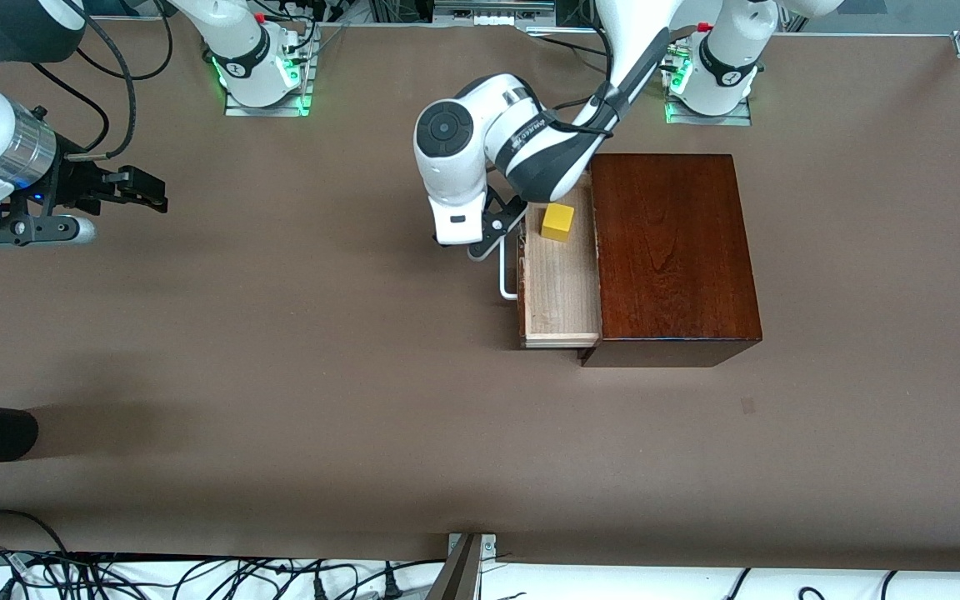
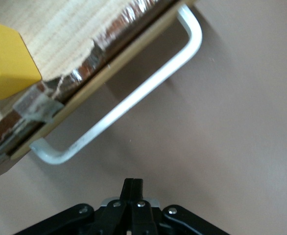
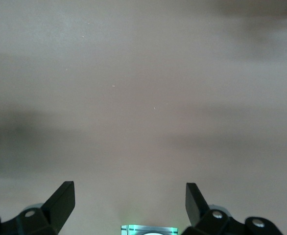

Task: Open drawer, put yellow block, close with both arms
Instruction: 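Push the drawer shut into the box with the left gripper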

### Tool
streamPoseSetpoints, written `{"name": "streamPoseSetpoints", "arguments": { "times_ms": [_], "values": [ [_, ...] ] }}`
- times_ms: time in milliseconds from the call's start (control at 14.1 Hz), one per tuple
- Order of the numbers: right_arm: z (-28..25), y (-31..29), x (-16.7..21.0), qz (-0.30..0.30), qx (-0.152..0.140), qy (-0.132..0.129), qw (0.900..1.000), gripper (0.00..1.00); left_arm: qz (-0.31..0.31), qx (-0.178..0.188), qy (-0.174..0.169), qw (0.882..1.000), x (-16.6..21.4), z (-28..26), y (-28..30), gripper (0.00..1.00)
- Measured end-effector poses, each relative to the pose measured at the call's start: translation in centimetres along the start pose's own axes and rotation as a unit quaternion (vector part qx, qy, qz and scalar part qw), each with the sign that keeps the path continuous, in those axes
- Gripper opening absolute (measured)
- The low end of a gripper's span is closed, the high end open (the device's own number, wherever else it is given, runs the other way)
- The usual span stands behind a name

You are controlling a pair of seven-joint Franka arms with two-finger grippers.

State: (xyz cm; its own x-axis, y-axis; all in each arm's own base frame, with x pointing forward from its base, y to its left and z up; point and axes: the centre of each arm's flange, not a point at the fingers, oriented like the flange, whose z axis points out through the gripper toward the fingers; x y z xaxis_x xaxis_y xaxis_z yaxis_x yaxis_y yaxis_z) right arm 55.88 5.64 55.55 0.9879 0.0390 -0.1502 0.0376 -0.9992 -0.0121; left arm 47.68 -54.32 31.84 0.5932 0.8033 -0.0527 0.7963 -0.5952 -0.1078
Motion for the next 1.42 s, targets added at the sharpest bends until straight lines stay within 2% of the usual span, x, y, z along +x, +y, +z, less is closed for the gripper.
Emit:
{"name": "streamPoseSetpoints", "arguments": {
  "times_ms": [283,779,921,1133,1416],
  "values": [
    [0.1,0.0,0.1,0.001,-0.001,-0.001,1.000,1.00,-0.026,0.015,0.013,0.999,2.0,0.4,0.0,0.01],
    [0.0,1.1,0.2,0.012,0.004,0.002,1.000,1.00,-0.073,0.030,0.027,0.997,3.0,1.1,-0.1,0.01],
    [0.0,1.3,0.2,0.014,0.004,0.001,1.000,1.00,-0.071,0.029,0.034,0.996,3.0,1.1,0.0,0.01],
    [0.4,1.4,0.4,0.015,0.003,-0.002,1.000,1.00,-0.061,0.033,0.064,0.996,3.0,1.2,-0.2,0.01],
    [0.7,1.8,0.6,0.019,0.004,-0.005,1.000,1.00,-0.048,0.041,0.079,0.995,3.3,1.0,-0.4,0.01]
  ]
}}
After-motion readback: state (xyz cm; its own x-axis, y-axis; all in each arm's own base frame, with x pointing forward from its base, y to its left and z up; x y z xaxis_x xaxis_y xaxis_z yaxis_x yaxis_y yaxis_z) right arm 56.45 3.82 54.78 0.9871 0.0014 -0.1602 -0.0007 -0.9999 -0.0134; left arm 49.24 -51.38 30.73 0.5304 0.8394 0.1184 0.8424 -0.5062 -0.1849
